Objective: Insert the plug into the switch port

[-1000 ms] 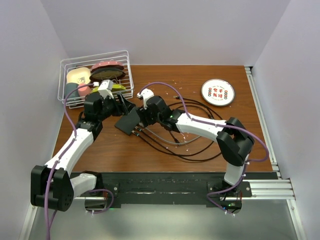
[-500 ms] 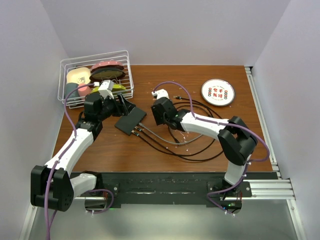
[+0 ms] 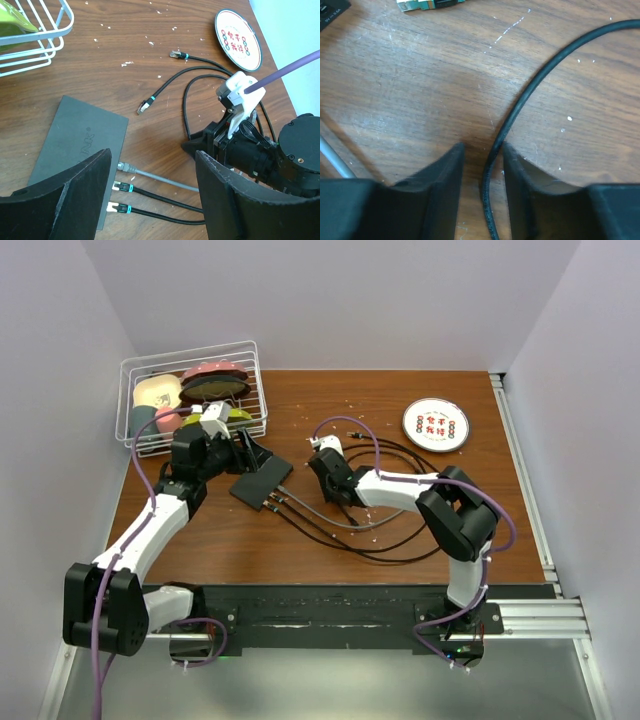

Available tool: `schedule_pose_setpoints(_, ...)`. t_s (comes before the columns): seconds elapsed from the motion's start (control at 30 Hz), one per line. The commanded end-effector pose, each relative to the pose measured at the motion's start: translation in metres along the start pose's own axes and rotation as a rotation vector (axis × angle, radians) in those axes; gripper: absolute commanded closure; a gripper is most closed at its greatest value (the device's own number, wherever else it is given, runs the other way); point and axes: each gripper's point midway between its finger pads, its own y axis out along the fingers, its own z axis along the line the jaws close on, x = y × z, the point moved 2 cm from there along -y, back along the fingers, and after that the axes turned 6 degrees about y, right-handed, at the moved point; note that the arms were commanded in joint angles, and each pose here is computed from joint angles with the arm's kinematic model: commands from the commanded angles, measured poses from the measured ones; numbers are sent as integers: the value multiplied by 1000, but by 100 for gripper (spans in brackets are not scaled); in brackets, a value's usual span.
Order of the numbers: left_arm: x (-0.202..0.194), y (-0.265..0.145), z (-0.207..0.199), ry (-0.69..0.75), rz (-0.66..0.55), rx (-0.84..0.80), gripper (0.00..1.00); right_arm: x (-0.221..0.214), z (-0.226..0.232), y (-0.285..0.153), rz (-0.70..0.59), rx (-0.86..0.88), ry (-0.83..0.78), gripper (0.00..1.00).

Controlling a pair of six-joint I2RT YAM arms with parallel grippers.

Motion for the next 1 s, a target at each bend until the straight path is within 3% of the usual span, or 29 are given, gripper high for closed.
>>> schedule_pose_setpoints(0.0, 15, 1, -6, 34, -39, -32, 27, -18, -7, 12, 76, -49, 4, 89)
schedule_pose_setpoints(0.03, 15, 1, -6, 36, -45, -35, 27, -18, -7, 13, 79, -50, 7, 100)
schedule_pose_setpoints(0.17, 15, 1, -3, 49, -31, -14, 28, -3, -2, 7, 46, -9, 33, 100)
schedule_pose_setpoints(0.3, 13, 2, -2, 45, -32, -11, 28, 34, 5, -23, -90, 76, 78, 100)
schedule_pose_setpoints(0.47, 13, 0, -5, 43, -39, -28, 28, 86, 5, -96, -309, 240, 149, 100)
schedule_pose_setpoints(0.57, 16, 1, -7, 54, -41, -40, 28, 99, 12, -129, -379, 363, 114, 100)
schedule_pose_setpoints(0.67, 13, 0, -7, 47, -41, -38, 28, 90, 35, -146, -344, 542, -24, 100)
schedule_pose_setpoints(0.7, 15, 1, -7, 47, -50, -41, 28, 75, 43, -148, -275, 609, -75, 100)
schedule_pose_setpoints(0.97, 12, 1, -5, 51, -34, -31, 27, 4, 48, -129, -68, 573, -197, 100)
